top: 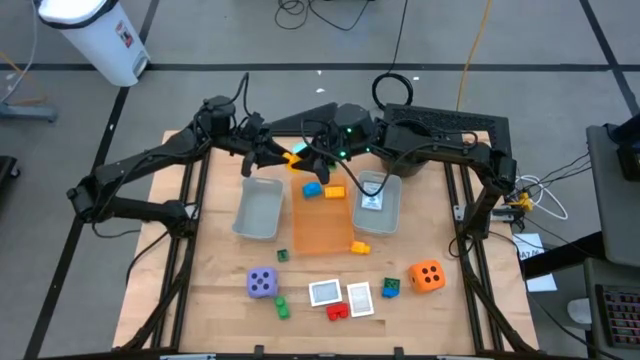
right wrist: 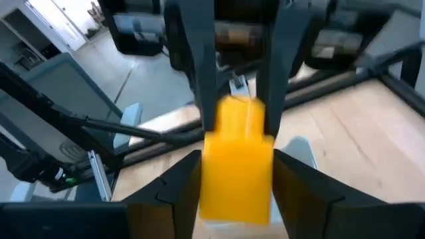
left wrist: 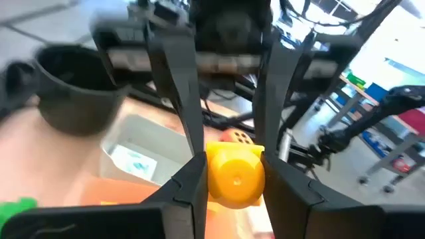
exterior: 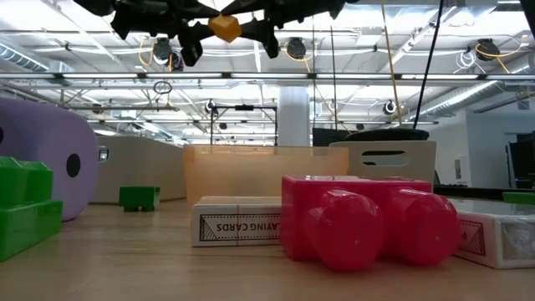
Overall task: Pick & Place Toys
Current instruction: Put the yellow game piece block into the orange bin
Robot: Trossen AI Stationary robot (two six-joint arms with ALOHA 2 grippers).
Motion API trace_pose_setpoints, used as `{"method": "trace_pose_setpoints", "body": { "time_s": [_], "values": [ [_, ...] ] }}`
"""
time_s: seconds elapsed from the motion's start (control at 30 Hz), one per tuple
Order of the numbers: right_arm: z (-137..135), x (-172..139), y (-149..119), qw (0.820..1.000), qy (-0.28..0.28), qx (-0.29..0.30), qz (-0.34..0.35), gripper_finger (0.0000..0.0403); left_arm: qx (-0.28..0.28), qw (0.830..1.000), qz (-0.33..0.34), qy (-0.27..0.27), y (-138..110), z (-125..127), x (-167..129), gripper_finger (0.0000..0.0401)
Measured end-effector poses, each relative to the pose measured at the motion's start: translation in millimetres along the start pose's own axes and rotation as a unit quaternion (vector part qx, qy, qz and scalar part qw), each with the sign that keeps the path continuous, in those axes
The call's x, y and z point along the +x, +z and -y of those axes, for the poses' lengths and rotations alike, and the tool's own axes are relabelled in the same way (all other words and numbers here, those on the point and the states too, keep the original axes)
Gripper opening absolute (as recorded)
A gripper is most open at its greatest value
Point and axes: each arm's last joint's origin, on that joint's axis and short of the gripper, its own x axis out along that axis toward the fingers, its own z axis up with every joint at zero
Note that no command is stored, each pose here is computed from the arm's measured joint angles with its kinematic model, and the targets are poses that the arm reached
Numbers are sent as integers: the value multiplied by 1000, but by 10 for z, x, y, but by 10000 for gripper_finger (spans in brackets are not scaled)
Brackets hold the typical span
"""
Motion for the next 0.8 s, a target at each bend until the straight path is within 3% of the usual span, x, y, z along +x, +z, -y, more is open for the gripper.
{"method": "trace_pose_setpoints", "body": {
  "time_s": [0.3, 0.47, 0.67, 0.8],
  "values": [
    [78, -133, 94, 1000, -15, 10, 15, 214, -4, 1000, 0, -1, 16, 13, -4, 111],
    [127, -317, 210, 999, -29, 1, 34, 227, 29, 1000, 7, 0, 157, 118, -3, 111],
    [156, -690, 340, 997, -59, 8, 41, 229, 68, 996, -24, 55, 194, 245, 54, 111],
    [46, -924, 405, 996, -71, -19, 47, 222, 70, 992, -48, 93, 114, 289, 169, 111]
  ]
}}
